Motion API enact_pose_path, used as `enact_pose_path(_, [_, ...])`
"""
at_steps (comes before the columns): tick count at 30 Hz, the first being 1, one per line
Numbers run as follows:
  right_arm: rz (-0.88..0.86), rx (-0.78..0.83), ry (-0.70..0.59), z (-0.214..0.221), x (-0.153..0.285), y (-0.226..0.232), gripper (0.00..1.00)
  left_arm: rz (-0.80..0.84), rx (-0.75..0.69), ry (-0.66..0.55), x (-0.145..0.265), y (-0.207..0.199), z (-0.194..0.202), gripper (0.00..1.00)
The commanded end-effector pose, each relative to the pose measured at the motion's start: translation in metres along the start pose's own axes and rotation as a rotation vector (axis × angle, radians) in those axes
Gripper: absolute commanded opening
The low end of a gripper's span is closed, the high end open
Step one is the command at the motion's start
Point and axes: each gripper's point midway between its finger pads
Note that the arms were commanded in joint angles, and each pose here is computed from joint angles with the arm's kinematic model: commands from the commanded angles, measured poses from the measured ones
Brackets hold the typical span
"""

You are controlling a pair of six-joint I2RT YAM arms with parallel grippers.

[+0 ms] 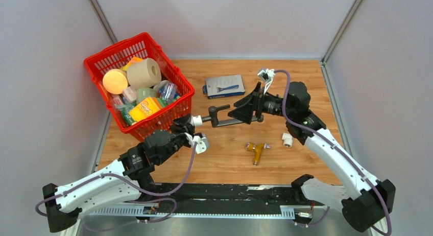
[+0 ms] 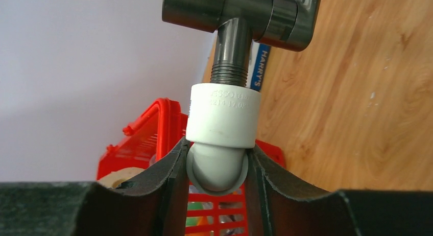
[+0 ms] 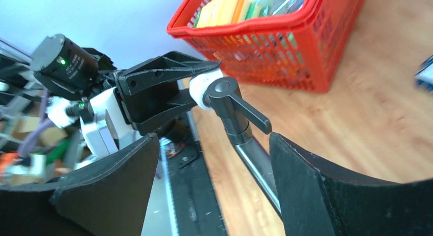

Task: Install the water faucets

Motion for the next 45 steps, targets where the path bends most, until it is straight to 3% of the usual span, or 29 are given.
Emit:
enact_pose_path(1, [0.083, 0.423, -0.112, -0.038, 0.023, 0.008, 0.8, -0.008, 0.255, -0.077, 0.005, 0.015, -0.031, 0.0])
enact_pose_path(7, [0.104, 0.81, -0.146, -0.03, 0.042, 0.019, 0.79, 0.076, 0.366, -0.07, 0.0, 0.002, -0.042, 0.0])
enact_pose_path(13, [0.016, 1.21, -0.191, -0.005, 0.048, 0.051, 0.82, 0.167, 0.525, -0.049, -0.004, -0.001, -0.059, 0.0])
enact_pose_path(21, [0.042, 1.434, -0.155, 0.028, 0.03, 0.063, 0.83, 0.245, 0.67, -0.021, -0.01, 0.0, -0.072, 0.0])
enact_pose_path(28, [0.241, 1.7, -0.096, 0.043, 0.013, 0.053, 0.82, 0.371, 0.763, -0.017, -0.001, -0.005, -0.093, 0.0])
enact_pose_path(36, [0.411, 1.825, 0.024, 0.055, 0.008, 0.025, 0.8, 0.411, 0.813, -0.04, 0.002, -0.006, -0.104, 0.0])
enact_pose_path(45, [0.484, 1.777, 0.084, 0.059, 0.001, 0.009, 0.67, 0.453, 0.827, -0.084, 0.006, -0.006, -0.117, 0.0])
Point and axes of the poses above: each gripper's point midway between its finger pads, its own x axis back along the fingers, its own y axis along the line the jaws close on, z = x × y, and after that the axes turned 11 degrees about x, right-handed
